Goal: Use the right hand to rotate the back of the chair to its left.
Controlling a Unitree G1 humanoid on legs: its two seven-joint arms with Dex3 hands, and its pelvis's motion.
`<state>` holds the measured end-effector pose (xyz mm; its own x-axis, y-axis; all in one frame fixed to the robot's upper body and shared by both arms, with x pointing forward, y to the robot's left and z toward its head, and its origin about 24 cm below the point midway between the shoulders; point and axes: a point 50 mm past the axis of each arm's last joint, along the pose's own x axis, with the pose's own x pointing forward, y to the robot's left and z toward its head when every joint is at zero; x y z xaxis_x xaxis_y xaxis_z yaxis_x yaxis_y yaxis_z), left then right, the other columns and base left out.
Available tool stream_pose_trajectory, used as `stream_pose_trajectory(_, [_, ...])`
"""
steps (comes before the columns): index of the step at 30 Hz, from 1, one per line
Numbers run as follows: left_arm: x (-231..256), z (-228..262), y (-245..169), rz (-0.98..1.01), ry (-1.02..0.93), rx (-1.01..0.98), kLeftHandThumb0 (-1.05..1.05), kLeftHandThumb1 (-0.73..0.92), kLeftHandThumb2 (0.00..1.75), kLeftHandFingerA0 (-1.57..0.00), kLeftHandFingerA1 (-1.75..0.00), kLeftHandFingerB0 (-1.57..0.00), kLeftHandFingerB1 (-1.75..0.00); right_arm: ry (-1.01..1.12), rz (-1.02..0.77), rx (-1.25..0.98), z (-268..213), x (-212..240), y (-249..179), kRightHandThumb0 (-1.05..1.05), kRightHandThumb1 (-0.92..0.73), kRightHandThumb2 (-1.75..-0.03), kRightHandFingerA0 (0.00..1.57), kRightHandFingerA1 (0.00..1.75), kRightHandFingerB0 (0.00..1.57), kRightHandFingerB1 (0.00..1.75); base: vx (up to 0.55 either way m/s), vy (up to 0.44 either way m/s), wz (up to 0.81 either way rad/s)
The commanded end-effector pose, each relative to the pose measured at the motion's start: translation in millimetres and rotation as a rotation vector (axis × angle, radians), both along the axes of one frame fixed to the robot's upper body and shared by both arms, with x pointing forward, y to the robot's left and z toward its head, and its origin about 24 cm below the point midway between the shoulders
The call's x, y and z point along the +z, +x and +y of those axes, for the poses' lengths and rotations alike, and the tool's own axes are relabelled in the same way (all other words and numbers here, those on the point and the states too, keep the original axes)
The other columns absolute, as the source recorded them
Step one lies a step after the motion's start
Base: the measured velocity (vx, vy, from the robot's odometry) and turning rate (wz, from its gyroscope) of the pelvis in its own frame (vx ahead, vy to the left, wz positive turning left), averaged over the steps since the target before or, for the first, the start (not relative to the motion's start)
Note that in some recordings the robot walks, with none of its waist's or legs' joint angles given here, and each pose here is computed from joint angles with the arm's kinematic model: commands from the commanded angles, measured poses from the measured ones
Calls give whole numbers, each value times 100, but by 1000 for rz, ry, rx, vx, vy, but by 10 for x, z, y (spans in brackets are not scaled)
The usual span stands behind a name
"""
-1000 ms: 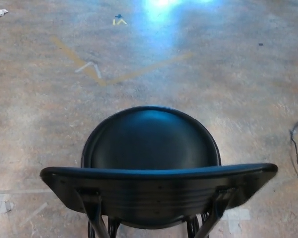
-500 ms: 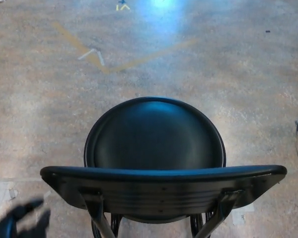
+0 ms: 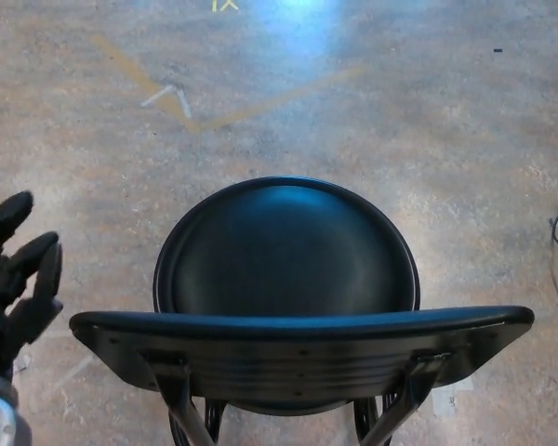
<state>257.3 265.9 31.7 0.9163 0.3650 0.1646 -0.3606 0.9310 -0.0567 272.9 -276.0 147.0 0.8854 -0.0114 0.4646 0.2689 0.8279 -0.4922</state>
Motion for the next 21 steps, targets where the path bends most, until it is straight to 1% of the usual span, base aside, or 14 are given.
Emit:
stream_pose_trajectory(1, [-245, 59, -158, 15, -56, 51, -52, 71, 60, -52, -53, -47, -44, -211, 60, 153, 109, 0, -78, -97, -59, -99, 0, 10, 0, 0, 0, 0, 0])
stream_pose_trajectory(6, [-361, 100, -168, 69, -62, 60, -52, 71, 61, -52, -50, -48, -42, -251, 123, 230, 125, -14, -99, -95, -55, -97, 0, 8, 0, 0, 0, 0, 0])
stream_pose_trajectory(7, [-400, 114, -171, 92, -68, 66, -53, 71, 61, -53, -49, -48, -42, -284, 153, 251, 126, -18, -112, -96, -66, -60, 0, 0, 0, 0, 0, 0, 0])
stream_pose_trajectory(8, [-435, 124, -183, 108, -75, 70, -54, 71, 61, -52, -49, -48, -42, -306, 174, 264, 130, -21, -122, -100, -65, -61, 0, 0, 0, 0, 0, 0, 0])
stream_pose_trajectory(9, [-476, 132, -193, 126, -85, 73, -55, 71, 61, -52, -48, -46, -41, -316, 209, 288, 137, -31, -139, -99, -62, -59, 0, 0, 0, 0, 0, 0, 0])
stream_pose_trajectory(11, [-539, 145, -190, 162, -94, 71, -56, 71, 59, -54, -49, -45, -41, -332, 279, 335, 153, -71, -183, -100, -61, -59, 0, 0, 0, 0, 0, 0, 0])
stream_pose_trajectory(14, [-631, 178, -200, 239, -79, 76, -56, 73, 62, -52, -48, -46, -40, -325, 330, 385, 205, -164, -237, -93, -57, -58, 0, 0, 0, 0, 0, 0, 0])
stream_pose_trajectory(16, [-692, 187, -219, 272, -88, 84, -57, 72, 62, -52, -50, -48, -41, -314, 373, 405, 223, -215, -261, -94, -57, -57, 0, 0, 0, 0, 0, 0, 0])
stream_pose_trajectory(17, [-764, 197, -244, 317, -109, 81, -61, 74, 63, -51, -48, -49, -39, -324, 404, 410, 245, -269, -280, -95, -58, -57, 0, 0, 0, 0, 0, 0, 0])
stream_pose_trajectory(18, [-837, 207, -272, 367, -127, 77, -61, 74, 63, -51, -48, -49, -39, -336, 428, 415, 268, -321, -298, -95, -58, -57, 0, 0, 0, 0, 0, 0, 0])
stream_pose_trajectory(20, [-903, 221, -309, 413, -135, 83, -61, 75, 63, -53, -49, -49, -39, -341, 440, 433, 296, -365, -314, -93, -58, -59, 0, 0, 0, 0, 0, 0, 0])
stream_pose_trajectory(21, [-977, 221, -358, 468, -141, 85, -60, 77, 63, -53, -55, -49, -40, -340, 459, 448, 321, -419, -331, -94, -59, -59, 0, 0, 0, 0, 0, 0, 0])
